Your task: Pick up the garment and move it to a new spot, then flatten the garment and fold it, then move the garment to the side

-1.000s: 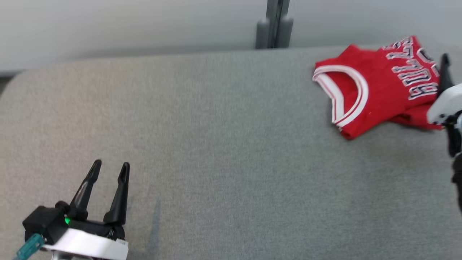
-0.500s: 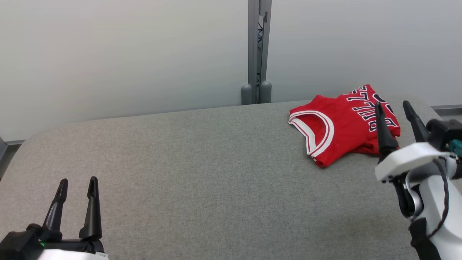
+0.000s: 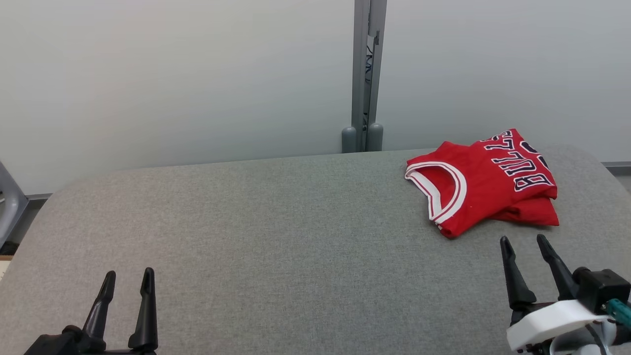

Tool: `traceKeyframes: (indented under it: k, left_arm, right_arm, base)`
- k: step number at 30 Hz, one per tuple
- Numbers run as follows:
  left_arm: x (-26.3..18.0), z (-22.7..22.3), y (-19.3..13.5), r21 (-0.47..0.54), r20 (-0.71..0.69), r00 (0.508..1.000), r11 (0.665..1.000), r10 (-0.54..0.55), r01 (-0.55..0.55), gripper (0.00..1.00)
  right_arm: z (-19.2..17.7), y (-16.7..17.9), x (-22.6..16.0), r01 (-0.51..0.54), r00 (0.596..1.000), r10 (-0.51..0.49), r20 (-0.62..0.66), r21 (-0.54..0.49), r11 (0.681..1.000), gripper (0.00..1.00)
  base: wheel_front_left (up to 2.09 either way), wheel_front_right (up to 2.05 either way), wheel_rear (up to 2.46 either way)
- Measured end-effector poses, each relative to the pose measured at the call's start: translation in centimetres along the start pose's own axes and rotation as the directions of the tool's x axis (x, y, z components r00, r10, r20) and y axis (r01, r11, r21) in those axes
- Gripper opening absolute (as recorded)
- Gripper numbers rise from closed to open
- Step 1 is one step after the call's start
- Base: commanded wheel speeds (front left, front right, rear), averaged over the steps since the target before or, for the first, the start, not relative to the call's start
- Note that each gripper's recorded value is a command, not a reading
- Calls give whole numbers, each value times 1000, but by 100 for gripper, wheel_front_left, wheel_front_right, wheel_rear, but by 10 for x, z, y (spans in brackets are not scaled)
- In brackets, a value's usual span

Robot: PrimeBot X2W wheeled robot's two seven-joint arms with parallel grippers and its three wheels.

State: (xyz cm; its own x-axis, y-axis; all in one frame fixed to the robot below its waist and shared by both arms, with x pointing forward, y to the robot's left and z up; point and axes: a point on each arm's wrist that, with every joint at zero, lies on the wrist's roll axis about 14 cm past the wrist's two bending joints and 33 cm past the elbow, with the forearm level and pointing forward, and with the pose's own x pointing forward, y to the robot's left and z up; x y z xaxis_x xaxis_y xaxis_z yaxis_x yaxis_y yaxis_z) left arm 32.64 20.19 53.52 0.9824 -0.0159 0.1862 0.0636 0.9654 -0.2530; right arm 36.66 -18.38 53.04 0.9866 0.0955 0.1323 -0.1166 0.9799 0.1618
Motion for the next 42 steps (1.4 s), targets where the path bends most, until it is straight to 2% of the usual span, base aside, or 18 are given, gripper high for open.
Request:
traceKeyframes:
  k: [1,11,41,42]
  left_arm:
    - [-1,-2,2,-5,-3,1000,1000,11,-11,100]
    - [-13,-32,10,54,-100,994,998,40,-35,100]
    - [-11,-35,2,56,-111,994,998,12,-6,100]
    - [-11,-36,2,52,-114,993,999,11,-5,0]
  right_arm:
    - [-2,0,-3,-4,1000,4,-7,-24,1000,100]
    - [-18,11,-13,11,999,-10,-31,30,999,100]
    - [-27,26,-12,-18,998,20,-54,42,999,100]
    - [-28,27,-12,-18,998,21,-55,43,999,0]
  base:
    - [0,0,0]
    - [0,0,0]
    - [0,0,0]
    - [0,0,0]
